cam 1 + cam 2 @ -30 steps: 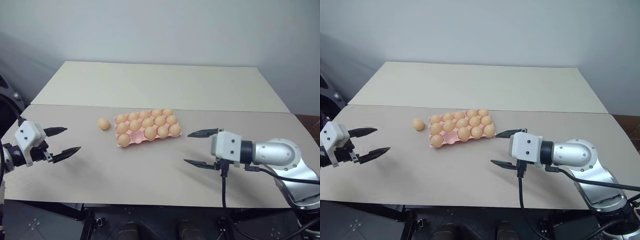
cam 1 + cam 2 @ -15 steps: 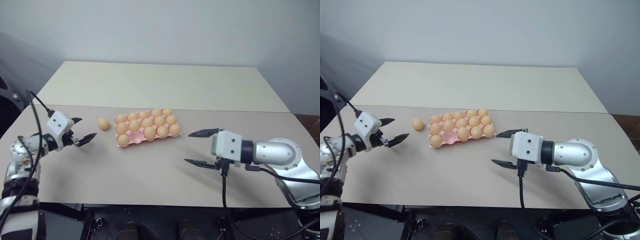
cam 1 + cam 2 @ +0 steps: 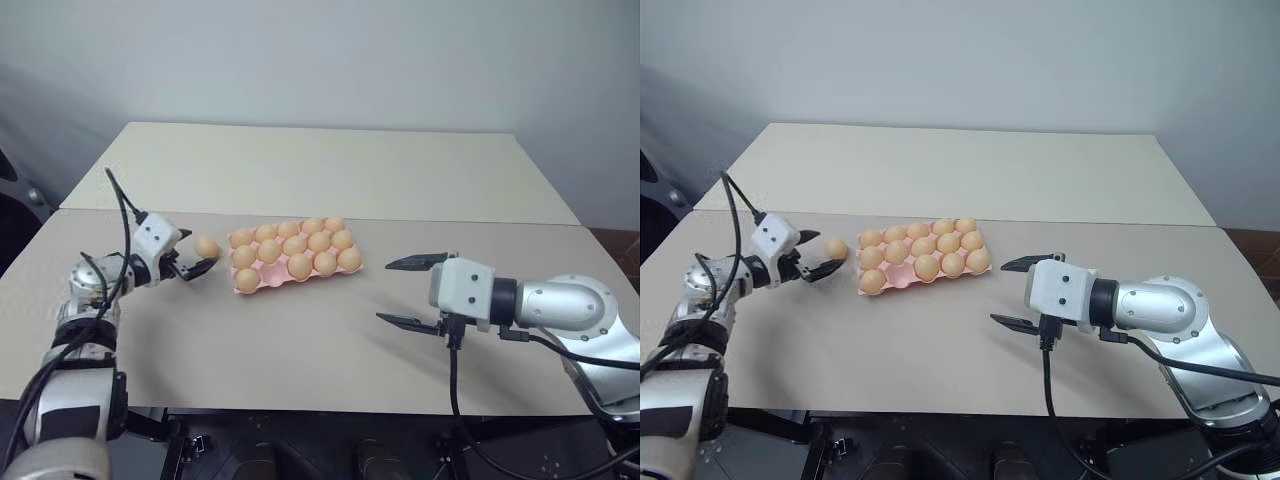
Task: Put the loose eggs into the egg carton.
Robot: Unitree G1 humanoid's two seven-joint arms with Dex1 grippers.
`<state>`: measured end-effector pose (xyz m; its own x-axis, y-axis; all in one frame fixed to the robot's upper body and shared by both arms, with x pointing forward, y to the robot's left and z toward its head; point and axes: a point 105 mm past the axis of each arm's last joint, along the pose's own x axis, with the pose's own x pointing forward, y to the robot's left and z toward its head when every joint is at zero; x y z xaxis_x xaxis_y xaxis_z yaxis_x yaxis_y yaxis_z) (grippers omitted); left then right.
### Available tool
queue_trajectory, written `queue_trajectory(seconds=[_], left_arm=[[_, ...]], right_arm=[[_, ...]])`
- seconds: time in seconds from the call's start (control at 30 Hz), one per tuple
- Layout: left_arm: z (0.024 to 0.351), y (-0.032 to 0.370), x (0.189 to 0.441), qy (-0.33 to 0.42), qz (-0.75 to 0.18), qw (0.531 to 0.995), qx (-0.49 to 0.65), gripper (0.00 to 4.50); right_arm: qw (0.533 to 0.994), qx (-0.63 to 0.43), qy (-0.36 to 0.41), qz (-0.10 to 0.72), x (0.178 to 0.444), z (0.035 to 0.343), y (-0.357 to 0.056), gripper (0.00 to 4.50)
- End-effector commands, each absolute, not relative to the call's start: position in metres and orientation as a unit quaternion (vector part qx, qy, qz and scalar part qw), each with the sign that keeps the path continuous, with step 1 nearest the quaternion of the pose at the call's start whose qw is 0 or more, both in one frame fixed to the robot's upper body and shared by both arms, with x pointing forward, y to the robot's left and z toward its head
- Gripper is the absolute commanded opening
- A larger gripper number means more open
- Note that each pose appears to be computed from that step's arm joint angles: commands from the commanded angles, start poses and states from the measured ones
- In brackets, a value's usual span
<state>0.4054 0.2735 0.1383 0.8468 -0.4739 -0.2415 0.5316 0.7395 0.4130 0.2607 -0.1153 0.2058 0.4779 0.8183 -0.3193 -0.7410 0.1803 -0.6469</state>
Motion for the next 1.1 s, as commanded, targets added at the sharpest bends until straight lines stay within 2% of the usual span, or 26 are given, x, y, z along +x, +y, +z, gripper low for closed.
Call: queue_trajectory(seconds=[0.03, 0.43, 0.6, 0.67, 0.87, 1.1], left_arm=[[0.148, 0.269, 0.414, 0.045, -0.258, 0.934, 0.243, 4.46], [0.138, 0.266, 0.428, 0.07, -0.202, 0.95, 0.229, 4.46], [0.134, 0.268, 0.427, 0.076, -0.202, 0.948, 0.233, 2.9], [0.133, 0.268, 0.426, 0.08, -0.203, 0.947, 0.234, 2.44], [0.131, 0.279, 0.422, 0.084, -0.191, 0.942, 0.263, 2.38], [0.154, 0.294, 0.408, 0.044, -0.209, 0.929, 0.304, 2.38]], right_arm=[[0.769, -0.4, -0.065, 0.495, 0.257, 0.217, -0.117, 4.03], [0.774, -0.403, -0.057, 0.485, 0.258, 0.217, -0.12, 4.03], [0.777, -0.401, -0.056, 0.482, 0.258, 0.217, -0.121, 4.03], [0.777, -0.401, -0.056, 0.482, 0.259, 0.217, -0.12, 4.03], [0.777, -0.4, -0.06, 0.481, 0.261, 0.216, -0.119, 4.03], [0.777, -0.4, -0.062, 0.483, 0.261, 0.215, -0.118, 4.03]])
